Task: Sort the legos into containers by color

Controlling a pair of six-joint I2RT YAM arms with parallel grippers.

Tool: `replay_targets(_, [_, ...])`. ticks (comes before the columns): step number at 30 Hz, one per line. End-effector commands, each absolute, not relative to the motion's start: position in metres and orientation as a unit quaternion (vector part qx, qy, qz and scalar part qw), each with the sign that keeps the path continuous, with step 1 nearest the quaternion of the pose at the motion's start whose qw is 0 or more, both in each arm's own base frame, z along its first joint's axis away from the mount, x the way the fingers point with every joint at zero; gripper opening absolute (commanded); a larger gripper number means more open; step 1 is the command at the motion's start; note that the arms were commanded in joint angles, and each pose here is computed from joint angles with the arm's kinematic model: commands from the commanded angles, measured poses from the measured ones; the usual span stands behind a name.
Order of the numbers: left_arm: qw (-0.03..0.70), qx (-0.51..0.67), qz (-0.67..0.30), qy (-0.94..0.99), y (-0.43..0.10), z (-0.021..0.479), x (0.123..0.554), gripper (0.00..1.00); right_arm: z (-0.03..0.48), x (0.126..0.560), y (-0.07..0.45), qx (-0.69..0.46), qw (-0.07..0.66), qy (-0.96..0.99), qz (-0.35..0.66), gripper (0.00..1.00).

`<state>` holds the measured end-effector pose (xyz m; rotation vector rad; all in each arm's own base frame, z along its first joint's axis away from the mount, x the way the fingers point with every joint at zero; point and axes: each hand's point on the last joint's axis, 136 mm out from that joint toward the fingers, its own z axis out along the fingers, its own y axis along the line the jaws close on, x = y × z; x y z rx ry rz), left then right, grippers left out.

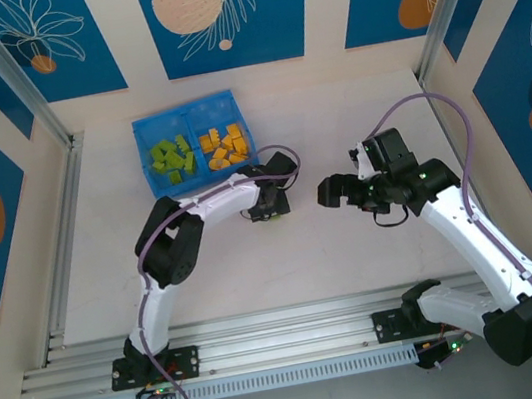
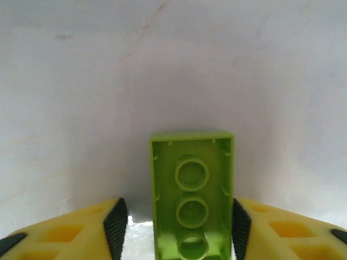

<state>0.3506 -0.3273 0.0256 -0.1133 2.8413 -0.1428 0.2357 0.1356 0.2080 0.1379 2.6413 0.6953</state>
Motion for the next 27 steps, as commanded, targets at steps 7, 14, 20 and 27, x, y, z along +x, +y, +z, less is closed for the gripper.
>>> replay_targets(7, [0.138,-0.014,-0.034,0.99,-0.313,0.027,0.333,0.35,0.208,0.231,0.145,0.05,0.185,0.94,0.282,0.98])
replay_targets(14, [0.218,0.0,-0.05,0.975,-0.293,0.096,0.351,0.31,0.214,0.236,0.153,0.067,0.182,0.932,0.306,0.98])
replay_targets(20, [0.304,-0.032,-0.032,0.951,-0.226,0.174,0.385,0.31,0.218,0.241,0.161,0.068,0.177,0.929,0.318,0.97])
replay_targets(27, [0.35,-0.09,0.002,0.932,-0.132,0.21,0.441,0.31,0.218,0.241,0.168,0.066,0.171,0.931,0.317,0.97])
